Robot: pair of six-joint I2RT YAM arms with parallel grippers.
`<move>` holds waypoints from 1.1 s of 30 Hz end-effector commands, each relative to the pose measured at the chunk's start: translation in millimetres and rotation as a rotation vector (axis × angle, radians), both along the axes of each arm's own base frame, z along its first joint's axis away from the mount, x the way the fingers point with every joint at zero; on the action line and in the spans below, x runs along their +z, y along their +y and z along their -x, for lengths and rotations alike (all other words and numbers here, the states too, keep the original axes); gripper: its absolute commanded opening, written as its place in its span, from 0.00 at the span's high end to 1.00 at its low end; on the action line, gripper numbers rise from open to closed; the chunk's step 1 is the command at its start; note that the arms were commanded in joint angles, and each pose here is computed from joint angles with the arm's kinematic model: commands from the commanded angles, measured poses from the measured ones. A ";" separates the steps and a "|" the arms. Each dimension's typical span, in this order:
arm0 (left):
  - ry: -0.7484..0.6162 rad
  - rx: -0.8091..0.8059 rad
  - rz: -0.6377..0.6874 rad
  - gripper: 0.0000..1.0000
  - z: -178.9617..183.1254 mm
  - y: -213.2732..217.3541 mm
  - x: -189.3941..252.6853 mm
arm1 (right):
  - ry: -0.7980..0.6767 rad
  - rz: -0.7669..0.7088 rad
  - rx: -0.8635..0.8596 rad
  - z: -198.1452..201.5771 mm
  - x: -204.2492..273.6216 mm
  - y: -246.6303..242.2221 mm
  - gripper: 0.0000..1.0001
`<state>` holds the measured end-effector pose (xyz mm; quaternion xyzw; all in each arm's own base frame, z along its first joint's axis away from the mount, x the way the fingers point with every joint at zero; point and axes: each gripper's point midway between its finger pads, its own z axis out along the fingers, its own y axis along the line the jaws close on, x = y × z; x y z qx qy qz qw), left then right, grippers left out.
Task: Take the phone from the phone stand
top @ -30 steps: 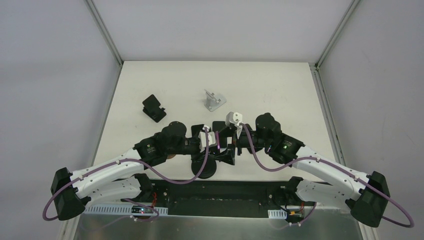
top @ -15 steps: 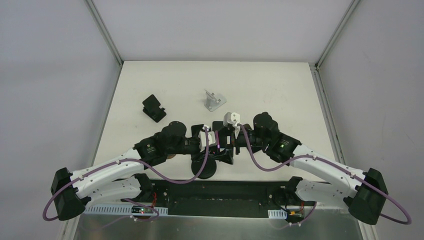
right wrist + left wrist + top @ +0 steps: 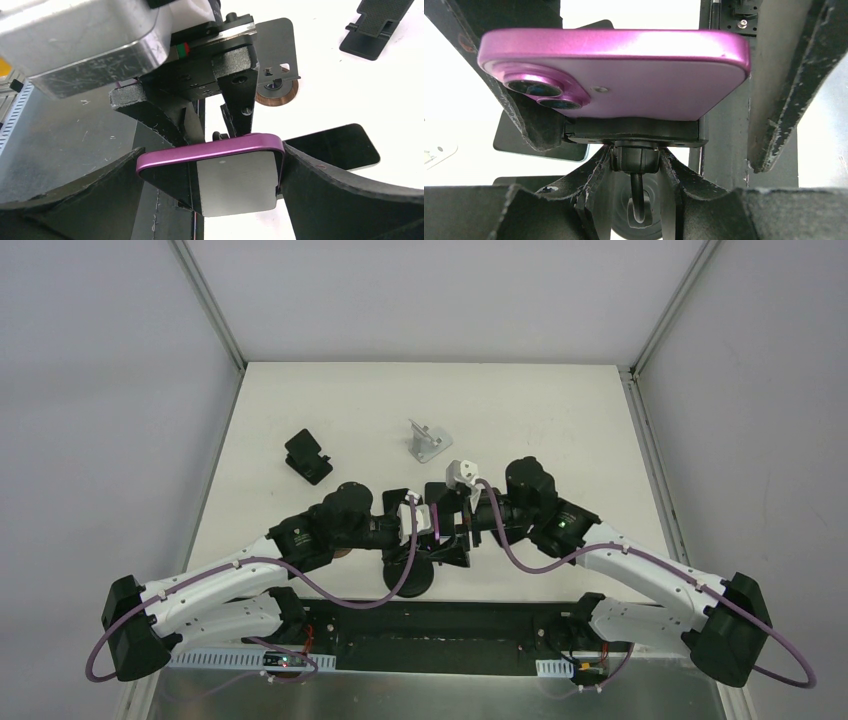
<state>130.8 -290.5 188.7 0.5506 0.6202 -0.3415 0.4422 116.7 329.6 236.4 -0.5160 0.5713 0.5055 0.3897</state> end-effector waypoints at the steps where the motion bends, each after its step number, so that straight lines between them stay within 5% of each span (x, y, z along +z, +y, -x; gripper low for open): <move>1: -0.080 -0.025 0.113 1.00 -4.0 -11.4 34.2 | -0.035 -0.051 0.072 9.1 20.5 0.1 0.01; 13: -0.121 0.051 0.113 1.00 -15.9 -4.2 38.9 | -0.160 -0.027 -0.088 -11.4 12.3 -17.1 0.01; 33: -0.170 0.224 0.085 1.00 -42.0 13.2 36.6 | -0.222 0.014 -0.103 -10.7 4.9 -31.8 0.01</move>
